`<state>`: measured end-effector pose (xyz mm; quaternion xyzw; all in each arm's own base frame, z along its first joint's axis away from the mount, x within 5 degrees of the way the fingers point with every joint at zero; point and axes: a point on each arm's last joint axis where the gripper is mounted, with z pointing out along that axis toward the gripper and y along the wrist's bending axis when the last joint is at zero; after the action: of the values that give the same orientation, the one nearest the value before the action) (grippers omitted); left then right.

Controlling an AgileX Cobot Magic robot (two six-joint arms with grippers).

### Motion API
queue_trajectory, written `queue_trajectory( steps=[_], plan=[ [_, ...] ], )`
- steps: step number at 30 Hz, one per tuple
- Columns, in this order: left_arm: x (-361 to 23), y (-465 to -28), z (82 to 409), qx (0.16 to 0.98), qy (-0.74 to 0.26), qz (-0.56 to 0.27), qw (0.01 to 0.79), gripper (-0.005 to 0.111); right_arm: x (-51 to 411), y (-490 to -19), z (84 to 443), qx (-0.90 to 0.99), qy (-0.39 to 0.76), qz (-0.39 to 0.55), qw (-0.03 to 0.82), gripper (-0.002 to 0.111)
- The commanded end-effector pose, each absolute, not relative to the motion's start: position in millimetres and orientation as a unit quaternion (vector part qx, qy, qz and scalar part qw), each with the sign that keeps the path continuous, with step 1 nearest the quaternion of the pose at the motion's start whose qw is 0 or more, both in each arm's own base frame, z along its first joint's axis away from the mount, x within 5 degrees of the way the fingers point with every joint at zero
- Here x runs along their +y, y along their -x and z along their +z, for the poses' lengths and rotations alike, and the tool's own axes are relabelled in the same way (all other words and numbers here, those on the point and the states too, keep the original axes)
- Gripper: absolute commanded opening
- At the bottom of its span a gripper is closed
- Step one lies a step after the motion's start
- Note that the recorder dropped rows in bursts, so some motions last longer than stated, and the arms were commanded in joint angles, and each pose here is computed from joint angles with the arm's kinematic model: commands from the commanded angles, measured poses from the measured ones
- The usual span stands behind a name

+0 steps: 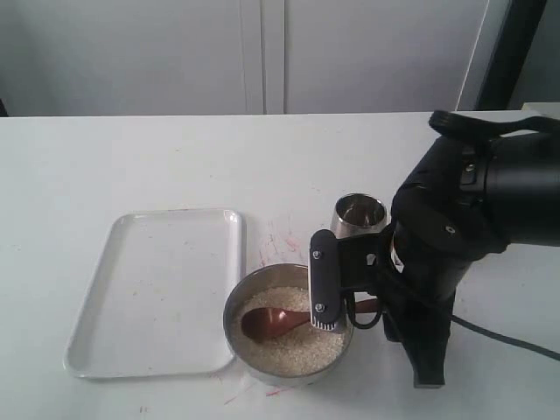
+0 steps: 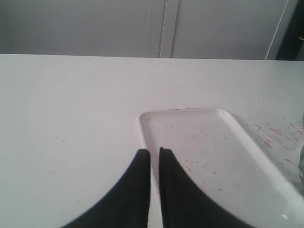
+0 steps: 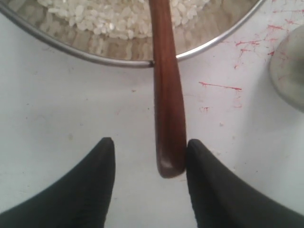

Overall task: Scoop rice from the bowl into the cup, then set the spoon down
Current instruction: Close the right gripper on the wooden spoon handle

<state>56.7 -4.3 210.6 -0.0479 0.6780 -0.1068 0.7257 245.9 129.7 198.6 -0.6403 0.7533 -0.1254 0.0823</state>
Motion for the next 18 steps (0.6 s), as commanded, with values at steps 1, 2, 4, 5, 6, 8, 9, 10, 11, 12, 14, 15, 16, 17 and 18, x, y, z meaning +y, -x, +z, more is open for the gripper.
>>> queue_trajectory(
  steps=[1, 2, 4, 5, 6, 8, 9, 10, 11, 12, 14, 15, 16, 17, 18],
  plan=[
    [-4.6, -56.0, 213.2, 0.674, 0.048, -0.111, 0.729, 0.014, 130.1, -245.5, 199.4, 0.748, 0.645, -0.130, 0.083, 0.045],
    [-4.6, -56.0, 213.2, 0.674, 0.048, -0.111, 0.729, 0.014, 130.0, -245.6, 200.2, 0.747, 0.646, -0.131, 0.085, 0.045],
    [-4.6, -56.0, 213.2, 0.674, 0.048, -0.111, 0.729, 0.014, 130.2, -245.6, 203.2, 0.746, 0.646, -0.132, 0.096, 0.045],
    [-4.6, -56.0, 213.2, 0.674, 0.048, -0.111, 0.729, 0.014, 130.0, -245.9, 204.6, 0.744, 0.646, -0.134, 0.100, 0.045],
    [-4.6, -56.0, 213.2, 0.674, 0.048, -0.111, 0.729, 0.014, 130.0, -246.0, 205.4, 0.744, 0.647, -0.135, 0.102, 0.045],
    [-4.6, -56.0, 213.2, 0.674, 0.048, -0.111, 0.729, 0.014, 130.2, -246.4, 206.2, 0.742, 0.647, -0.136, 0.107, 0.045],
    [-4.6, -56.0, 213.2, 0.674, 0.048, -0.111, 0.729, 0.014, 130.4, -246.5, 206.3, 0.742, 0.647, -0.136, 0.108, 0.045],
    [-4.6, -56.0, 213.2, 0.674, 0.048, -0.111, 0.729, 0.014, 130.6, -246.8, 205.7, 0.742, 0.647, -0.136, 0.108, 0.045],
    [-4.6, -56.0, 213.2, 0.674, 0.048, -0.111, 0.729, 0.014, 130.9, -247.2, 205.2, 0.742, 0.648, -0.136, 0.109, 0.045],
    [-4.6, -56.0, 213.2, 0.674, 0.048, -0.111, 0.729, 0.014, 131.1, -247.3, 204.9, 0.742, 0.648, -0.136, 0.109, 0.045],
    [-4.6, -56.0, 213.2, 0.674, 0.048, -0.111, 0.729, 0.014, 131.6, -247.9, 204.6, 0.741, 0.648, -0.135, 0.112, 0.045],
    [-4.6, -56.0, 213.2, 0.674, 0.048, -0.111, 0.729, 0.014, 132.0, -248.4, 203.2, 0.741, 0.649, -0.135, 0.111, 0.045],
    [-4.6, -56.0, 213.2, 0.674, 0.048, -0.111, 0.729, 0.014, 132.1, -248.5, 202.5, 0.741, 0.649, -0.135, 0.109, 0.045],
    [-4.6, -56.0, 213.2, 0.674, 0.048, -0.111, 0.729, 0.014, 132.3, -248.8, 201.2, 0.741, 0.649, -0.134, 0.107, 0.045],
    [-4.6, -56.0, 213.2, 0.674, 0.048, -0.111, 0.729, 0.014, 132.6, -249.3, 199.9, 0.741, 0.650, -0.134, 0.106, 0.045]
  ],
)
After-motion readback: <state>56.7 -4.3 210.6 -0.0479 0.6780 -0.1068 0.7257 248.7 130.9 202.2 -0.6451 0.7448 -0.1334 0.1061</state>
